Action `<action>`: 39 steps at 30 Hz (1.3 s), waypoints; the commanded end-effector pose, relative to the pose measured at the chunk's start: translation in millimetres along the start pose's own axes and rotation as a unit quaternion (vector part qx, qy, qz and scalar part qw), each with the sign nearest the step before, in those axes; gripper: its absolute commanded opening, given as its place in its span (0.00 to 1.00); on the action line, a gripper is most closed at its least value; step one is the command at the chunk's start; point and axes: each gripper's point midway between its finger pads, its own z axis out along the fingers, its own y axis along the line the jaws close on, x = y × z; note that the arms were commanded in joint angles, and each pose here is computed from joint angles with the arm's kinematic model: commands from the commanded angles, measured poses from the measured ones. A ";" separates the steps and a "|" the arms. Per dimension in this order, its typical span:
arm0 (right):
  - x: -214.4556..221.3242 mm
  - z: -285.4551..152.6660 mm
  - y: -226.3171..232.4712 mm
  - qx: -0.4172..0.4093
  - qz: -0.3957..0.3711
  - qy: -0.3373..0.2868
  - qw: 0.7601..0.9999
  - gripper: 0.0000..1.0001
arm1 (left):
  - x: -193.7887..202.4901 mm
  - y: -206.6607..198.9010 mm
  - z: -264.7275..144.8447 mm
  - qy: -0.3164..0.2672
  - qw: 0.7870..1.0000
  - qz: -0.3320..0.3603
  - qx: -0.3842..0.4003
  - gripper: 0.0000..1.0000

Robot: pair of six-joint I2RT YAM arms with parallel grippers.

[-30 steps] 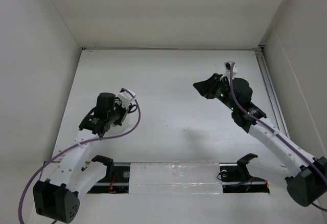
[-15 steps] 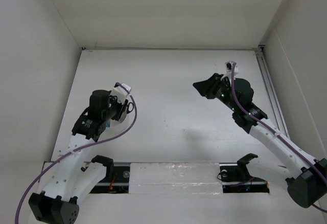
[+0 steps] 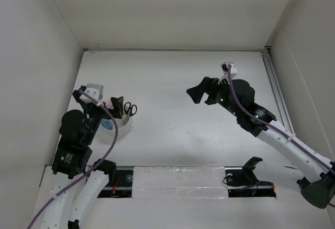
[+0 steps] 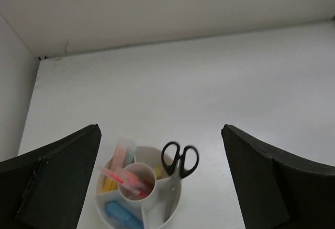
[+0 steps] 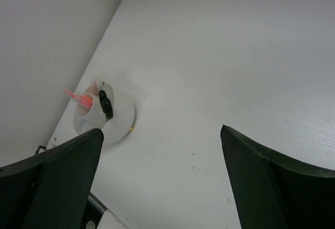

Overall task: Sort the stationery into containers
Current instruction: Reset both arms

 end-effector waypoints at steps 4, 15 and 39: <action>-49.9 -62.8 11.9 0.104 -0.083 -0.040 0.990 1.00 | -62.6 5.6 -47.5 -0.196 0.957 -0.211 -0.019 1.00; -62.9 -166.2 -21.3 0.180 -0.060 -0.059 0.980 1.00 | -65.1 57.5 -159.0 -0.291 0.911 -0.258 -0.135 1.00; -84.3 -237.5 -46.1 0.166 -0.017 -0.138 0.976 1.00 | -57.2 70.4 -244.8 -0.379 0.867 -0.300 -0.122 1.00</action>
